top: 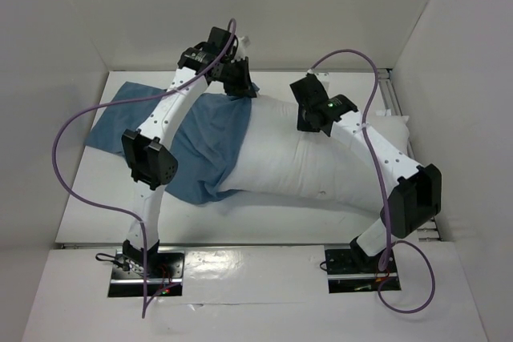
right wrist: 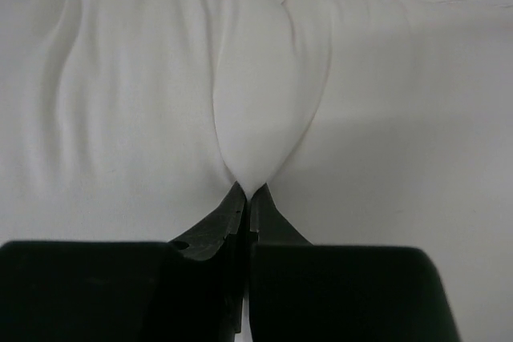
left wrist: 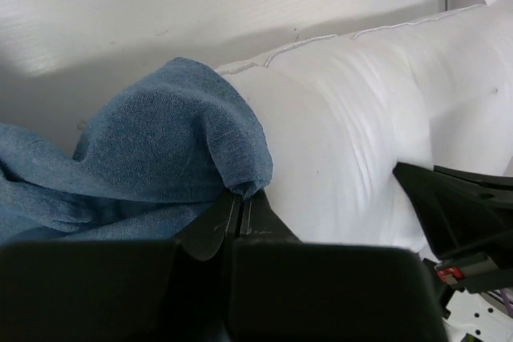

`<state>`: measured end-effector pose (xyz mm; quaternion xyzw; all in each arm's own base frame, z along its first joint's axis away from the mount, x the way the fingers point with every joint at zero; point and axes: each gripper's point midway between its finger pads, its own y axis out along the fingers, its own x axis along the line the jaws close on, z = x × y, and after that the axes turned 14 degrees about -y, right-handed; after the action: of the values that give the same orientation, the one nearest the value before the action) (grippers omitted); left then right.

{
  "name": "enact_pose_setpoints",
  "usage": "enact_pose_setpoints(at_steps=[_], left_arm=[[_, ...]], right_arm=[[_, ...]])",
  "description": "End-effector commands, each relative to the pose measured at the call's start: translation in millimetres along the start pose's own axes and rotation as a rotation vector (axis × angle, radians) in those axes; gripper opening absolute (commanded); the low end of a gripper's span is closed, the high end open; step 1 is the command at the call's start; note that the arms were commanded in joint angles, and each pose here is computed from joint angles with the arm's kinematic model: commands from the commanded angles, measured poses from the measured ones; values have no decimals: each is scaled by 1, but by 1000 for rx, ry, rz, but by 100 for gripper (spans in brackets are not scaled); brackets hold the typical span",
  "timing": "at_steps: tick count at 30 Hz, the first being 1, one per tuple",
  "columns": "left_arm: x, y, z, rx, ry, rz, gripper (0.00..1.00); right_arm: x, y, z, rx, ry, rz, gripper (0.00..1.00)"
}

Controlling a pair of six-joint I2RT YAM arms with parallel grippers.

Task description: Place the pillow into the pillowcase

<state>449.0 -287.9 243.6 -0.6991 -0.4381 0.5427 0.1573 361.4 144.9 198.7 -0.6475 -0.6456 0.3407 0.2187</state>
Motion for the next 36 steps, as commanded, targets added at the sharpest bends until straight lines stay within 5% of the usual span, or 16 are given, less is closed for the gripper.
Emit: enact_pose_setpoints(at_steps=[1,8,14,19,24,30,36], left_arm=[[-54,-33,8,-4,46,177,0],[1,-27,1,-84,81,-74,1],[3,-26,8,-49,102,-65,31],[3,-22,10,-37,82,-63,27],[-1,-23,7,-51,78,-52,58],[-8,-22,3,-66,74,-21,55],[-8,-22,2,-68,65,-23,30]], right_arm=[[12,-7,-5,-41,49,-48,0],[5,-5,16,-4,41,-26,0],[10,-7,17,-11,47,-44,0],[10,-7,17,-11,47,-44,0],[10,-7,17,-11,47,-44,0],[10,-6,20,-3,44,-41,0],[13,-9,17,-12,41,-50,0]])
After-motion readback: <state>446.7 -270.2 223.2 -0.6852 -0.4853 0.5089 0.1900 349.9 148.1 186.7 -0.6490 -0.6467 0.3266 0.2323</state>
